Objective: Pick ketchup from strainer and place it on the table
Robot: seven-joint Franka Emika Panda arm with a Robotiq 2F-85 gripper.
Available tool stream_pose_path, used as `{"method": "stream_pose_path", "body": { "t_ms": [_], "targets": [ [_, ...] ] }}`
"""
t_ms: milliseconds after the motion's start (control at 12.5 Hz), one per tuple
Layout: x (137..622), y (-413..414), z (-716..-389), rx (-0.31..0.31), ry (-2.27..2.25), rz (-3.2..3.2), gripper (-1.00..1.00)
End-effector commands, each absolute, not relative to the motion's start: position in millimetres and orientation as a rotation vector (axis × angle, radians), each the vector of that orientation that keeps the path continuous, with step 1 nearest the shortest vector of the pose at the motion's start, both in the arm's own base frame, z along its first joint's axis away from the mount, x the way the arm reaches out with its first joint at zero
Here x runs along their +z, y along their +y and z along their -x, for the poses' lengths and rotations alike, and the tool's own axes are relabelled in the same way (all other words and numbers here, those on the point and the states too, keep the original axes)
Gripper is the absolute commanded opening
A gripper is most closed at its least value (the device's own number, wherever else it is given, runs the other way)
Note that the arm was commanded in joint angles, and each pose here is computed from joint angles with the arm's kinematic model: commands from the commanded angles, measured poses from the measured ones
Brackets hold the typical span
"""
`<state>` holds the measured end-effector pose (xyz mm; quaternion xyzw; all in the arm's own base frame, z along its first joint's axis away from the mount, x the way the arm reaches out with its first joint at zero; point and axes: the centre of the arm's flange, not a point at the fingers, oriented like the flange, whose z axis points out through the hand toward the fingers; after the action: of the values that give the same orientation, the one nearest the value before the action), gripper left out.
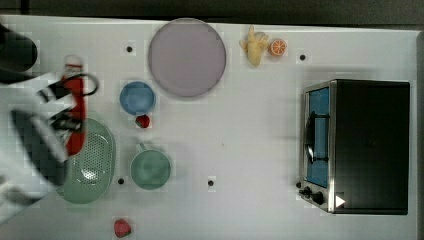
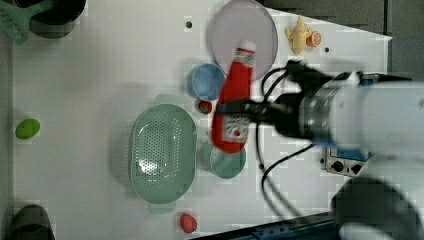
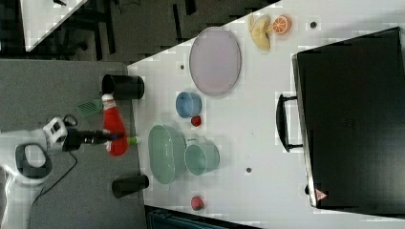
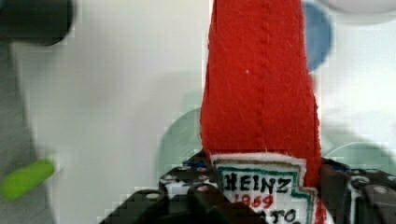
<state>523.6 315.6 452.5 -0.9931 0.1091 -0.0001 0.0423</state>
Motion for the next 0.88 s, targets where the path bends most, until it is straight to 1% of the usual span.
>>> {"method": "stream_pose_path", "body": {
  "t_ms": [80,240,400,560,800,880],
  "targets": [
    [435,186,-593,0.031,0.397,3.058,0.21],
    [430,116,-612,0.022,0.486,3.067,0.21],
    [420,49,-621,0.033,0.562,3.081,0.21],
    [401,-10,-618,0.083,0.541,3.111,0.21],
    [361,-69,-596,0.201,0.584,3.124,0.21],
    [345,-77,-587,0.224,0.608,3.121,0.21]
  ]
}}
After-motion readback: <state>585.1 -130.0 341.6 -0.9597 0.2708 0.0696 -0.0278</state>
